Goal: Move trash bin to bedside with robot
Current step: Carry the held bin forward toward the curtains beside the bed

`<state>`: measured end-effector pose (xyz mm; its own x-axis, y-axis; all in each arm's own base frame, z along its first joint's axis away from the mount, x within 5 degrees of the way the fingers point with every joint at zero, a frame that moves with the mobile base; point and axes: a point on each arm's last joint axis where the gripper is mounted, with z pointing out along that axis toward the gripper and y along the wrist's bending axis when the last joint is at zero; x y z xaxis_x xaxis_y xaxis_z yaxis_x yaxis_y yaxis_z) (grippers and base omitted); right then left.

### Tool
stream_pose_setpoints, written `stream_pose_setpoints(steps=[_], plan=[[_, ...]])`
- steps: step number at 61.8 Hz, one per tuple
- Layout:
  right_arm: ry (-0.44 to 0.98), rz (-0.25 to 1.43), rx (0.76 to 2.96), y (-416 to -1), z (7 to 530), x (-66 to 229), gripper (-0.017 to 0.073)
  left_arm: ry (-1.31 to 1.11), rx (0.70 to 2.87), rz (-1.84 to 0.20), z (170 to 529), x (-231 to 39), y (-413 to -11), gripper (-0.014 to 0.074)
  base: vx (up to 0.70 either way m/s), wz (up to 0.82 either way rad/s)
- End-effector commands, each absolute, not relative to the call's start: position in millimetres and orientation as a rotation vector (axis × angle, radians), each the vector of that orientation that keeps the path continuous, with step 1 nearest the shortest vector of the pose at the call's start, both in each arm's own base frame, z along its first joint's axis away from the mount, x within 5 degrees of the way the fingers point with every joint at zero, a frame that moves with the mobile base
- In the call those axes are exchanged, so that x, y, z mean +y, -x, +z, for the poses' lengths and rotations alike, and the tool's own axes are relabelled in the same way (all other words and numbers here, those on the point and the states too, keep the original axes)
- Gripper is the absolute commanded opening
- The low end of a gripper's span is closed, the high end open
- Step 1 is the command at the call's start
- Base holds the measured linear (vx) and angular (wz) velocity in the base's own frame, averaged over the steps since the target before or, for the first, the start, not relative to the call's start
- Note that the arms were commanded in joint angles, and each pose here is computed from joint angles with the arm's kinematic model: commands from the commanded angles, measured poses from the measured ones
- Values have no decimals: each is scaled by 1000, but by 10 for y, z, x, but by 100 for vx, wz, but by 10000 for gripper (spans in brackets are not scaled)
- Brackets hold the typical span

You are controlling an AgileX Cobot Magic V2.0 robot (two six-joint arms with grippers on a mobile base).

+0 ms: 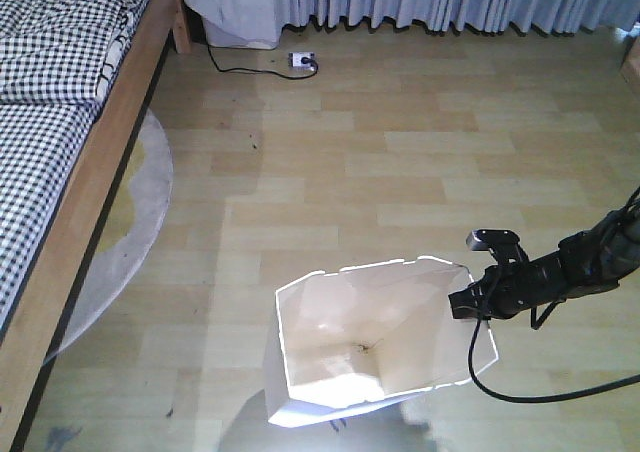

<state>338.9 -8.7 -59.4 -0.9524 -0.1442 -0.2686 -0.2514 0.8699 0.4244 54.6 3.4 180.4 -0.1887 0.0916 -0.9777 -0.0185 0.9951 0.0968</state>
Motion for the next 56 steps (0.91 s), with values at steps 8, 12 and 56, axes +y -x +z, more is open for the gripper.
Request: stream_pose_setpoints(steps=[8, 12, 56], plan=[[281, 940, 2633, -3548, -183, 40, -7, -56, 1704, 78, 1777, 20, -558, -6, 43, 5], [281, 940, 2633, -3548, -183, 40, -7, -56, 1704, 78, 1777, 20, -558, -6, 43, 4], [281, 942, 2632, -3547, -182, 40, -7, -56, 1704, 78, 1777, 20, -558, -6, 44, -2]])
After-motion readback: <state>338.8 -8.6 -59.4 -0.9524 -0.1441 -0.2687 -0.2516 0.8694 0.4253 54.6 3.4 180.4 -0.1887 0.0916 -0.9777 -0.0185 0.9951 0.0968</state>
